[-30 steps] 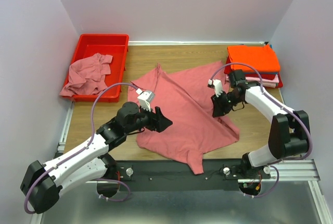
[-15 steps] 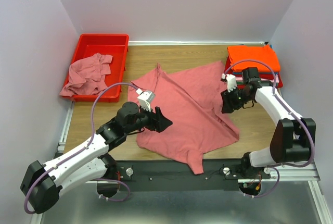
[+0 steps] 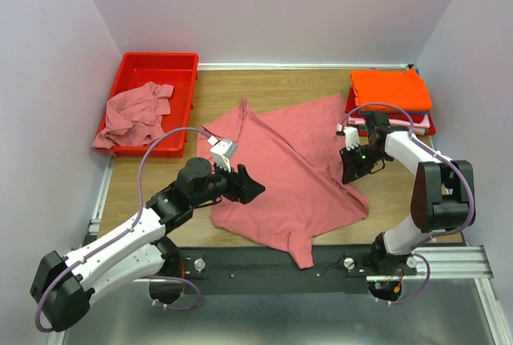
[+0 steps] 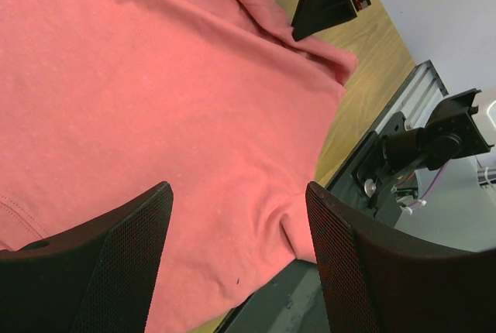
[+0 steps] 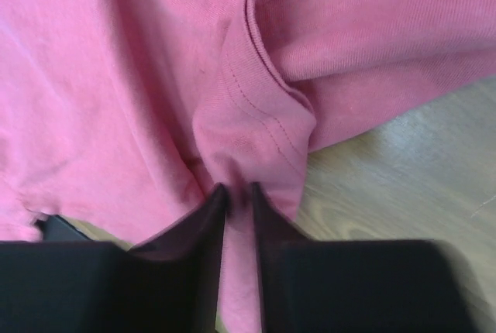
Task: Fold and stack the t-shirts
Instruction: Flatten the tshirt out
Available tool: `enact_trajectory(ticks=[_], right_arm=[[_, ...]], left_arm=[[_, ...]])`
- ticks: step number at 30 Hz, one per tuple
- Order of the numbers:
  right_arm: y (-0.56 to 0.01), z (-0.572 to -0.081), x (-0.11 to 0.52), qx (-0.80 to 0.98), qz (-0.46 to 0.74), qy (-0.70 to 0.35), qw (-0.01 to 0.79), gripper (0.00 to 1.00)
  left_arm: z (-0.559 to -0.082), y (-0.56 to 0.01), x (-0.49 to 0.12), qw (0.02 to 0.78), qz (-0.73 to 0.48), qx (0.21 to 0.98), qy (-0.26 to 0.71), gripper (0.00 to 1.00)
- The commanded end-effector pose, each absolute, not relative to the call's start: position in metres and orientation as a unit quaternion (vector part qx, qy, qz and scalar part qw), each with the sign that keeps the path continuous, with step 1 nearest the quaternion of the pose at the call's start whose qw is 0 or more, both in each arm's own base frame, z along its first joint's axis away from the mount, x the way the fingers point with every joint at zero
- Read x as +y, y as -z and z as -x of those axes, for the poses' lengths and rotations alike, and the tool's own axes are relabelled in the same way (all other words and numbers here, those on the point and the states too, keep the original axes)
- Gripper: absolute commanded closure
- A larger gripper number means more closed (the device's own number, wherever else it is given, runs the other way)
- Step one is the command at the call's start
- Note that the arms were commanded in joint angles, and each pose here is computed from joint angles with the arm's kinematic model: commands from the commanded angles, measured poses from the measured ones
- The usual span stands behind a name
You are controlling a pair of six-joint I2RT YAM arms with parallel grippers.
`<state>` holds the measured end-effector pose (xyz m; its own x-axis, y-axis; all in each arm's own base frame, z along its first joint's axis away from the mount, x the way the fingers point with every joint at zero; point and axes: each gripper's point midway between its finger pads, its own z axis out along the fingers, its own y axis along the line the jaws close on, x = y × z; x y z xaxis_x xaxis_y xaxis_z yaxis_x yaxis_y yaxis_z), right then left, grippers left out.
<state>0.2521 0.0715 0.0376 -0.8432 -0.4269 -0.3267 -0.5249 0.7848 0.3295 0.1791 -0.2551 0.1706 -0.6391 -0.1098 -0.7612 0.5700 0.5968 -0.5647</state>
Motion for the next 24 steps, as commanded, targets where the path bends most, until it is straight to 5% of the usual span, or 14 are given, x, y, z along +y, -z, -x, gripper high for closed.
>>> enact_trajectory(ticks=[1,4,14,24], right_arm=[[-0.039,-0.256,0.071,0.938,0.251,-0.203,0.128,0.85],[-0.049,-0.261,0.071,0.935,0.256,-0.198,0.146,0.98],[-0.109,-0.284,0.021,0.930,0.271,-0.026,0.249,1.00],[-0.094,-0.239,0.108,0.877,0.388,-0.178,0.220,1.00]], left_arm=[[-0.182,-0.176,-0.254,0.416,-0.143,0.792,0.422,0.23],[-0.183,-0.177,-0.254,0.417,-0.143,0.792,0.422,0.23],[-0.183,-0.177,-0.254,0.417,-0.142,0.792,0.422,0.23],[-0.187,-0.177,-0.258,0.415,-0.149,0.794,0.418,0.23]])
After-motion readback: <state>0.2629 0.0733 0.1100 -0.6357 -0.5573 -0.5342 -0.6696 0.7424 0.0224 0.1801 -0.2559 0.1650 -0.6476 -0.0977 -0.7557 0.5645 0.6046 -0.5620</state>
